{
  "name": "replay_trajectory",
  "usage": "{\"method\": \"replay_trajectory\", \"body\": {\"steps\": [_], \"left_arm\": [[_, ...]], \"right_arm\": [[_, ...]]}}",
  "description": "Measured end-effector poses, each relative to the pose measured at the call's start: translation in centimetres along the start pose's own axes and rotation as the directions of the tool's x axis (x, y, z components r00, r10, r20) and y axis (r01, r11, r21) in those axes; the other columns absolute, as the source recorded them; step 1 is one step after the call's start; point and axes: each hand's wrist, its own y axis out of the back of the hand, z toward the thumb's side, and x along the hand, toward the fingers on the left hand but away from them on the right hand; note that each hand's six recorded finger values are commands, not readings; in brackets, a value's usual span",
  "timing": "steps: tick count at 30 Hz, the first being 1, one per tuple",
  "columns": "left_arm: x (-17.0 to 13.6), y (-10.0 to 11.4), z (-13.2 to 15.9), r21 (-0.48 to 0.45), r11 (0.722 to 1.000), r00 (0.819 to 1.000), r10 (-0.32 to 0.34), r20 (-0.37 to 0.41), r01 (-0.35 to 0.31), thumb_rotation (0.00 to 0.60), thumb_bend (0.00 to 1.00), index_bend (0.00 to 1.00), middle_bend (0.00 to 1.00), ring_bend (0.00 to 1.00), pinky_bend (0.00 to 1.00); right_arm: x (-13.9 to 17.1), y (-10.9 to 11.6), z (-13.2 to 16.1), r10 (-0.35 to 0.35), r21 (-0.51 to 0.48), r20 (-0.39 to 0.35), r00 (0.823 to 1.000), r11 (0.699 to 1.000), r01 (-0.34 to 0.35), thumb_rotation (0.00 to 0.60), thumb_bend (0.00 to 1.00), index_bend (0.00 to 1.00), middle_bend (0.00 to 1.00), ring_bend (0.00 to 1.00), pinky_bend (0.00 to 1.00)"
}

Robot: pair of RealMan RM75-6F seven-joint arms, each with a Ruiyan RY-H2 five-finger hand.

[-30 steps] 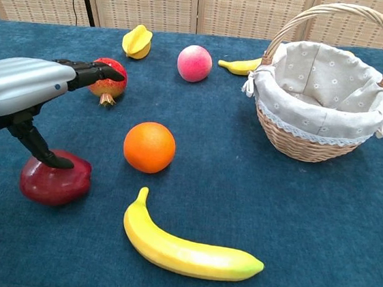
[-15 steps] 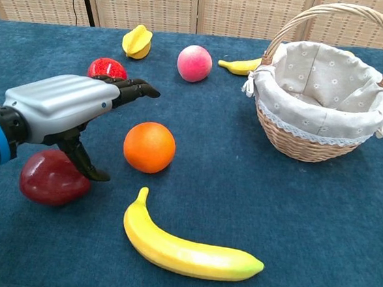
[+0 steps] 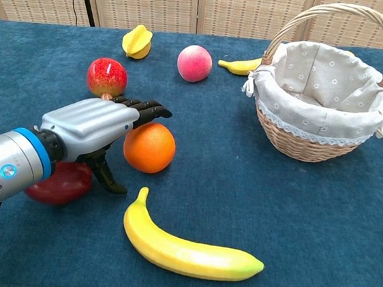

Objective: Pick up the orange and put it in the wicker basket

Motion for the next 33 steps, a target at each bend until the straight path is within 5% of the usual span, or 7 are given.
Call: {"method": "replay_trajectory", "body": {"steps": [5, 9, 14, 22, 33], "left_arm": [[0.5, -0.1, 0.2, 0.007, 0.998, 0.998, 0.057, -0.001, -0.057, 0.6, 0.21, 0.47, 0.36, 0.38, 0.41], [0.6, 0.3, 0.1, 0.02, 0.989, 0.989, 0.145, -0.009, -0.145, 0.6, 0.32, 0.6, 0.47, 0.47, 0.5], [0.3, 0.3, -0.3, 0.001, 0.974, 0.973, 0.228, -0.024, -0.228, 0.6, 0.34, 0.63, 0.5, 0.5, 0.52], [-0.5, 1.4, -1.0, -0.01, 0.963, 0.963, 0.269, -0.033, -0.269, 0.6, 0.34, 0.63, 0.51, 0.51, 0.52], [-3.6, 8.5, -0.5, -0.011, 0.92, 0.92, 0.391, -0.012, -0.391, 0.6, 0.34, 0.63, 0.51, 0.51, 0.52]], "right_arm": [[0.0, 0.1, 0.0, 0.002, -0.014, -0.002, 1.0, 1.0, -0.002, 0.6, 0.0, 0.21, 0.07, 0.04, 0.0], [0.1, 0.1, 0.1, 0.007, -0.026, -0.011, 1.0, 1.0, -0.007, 0.6, 0.0, 0.21, 0.07, 0.04, 0.0], [0.2, 0.2, 0.2, 0.011, -0.037, -0.021, 1.0, 0.999, -0.012, 0.6, 0.0, 0.21, 0.07, 0.04, 0.0], [0.2, -0.1, 0.3, 0.026, -0.036, -0.021, 0.999, 0.999, -0.027, 0.6, 0.0, 0.21, 0.07, 0.04, 0.0], [0.1, 0.0, -0.1, 0.027, -0.042, -0.007, 1.0, 0.999, -0.028, 0.6, 0.0, 0.21, 0.07, 0.04, 0.0]]}}
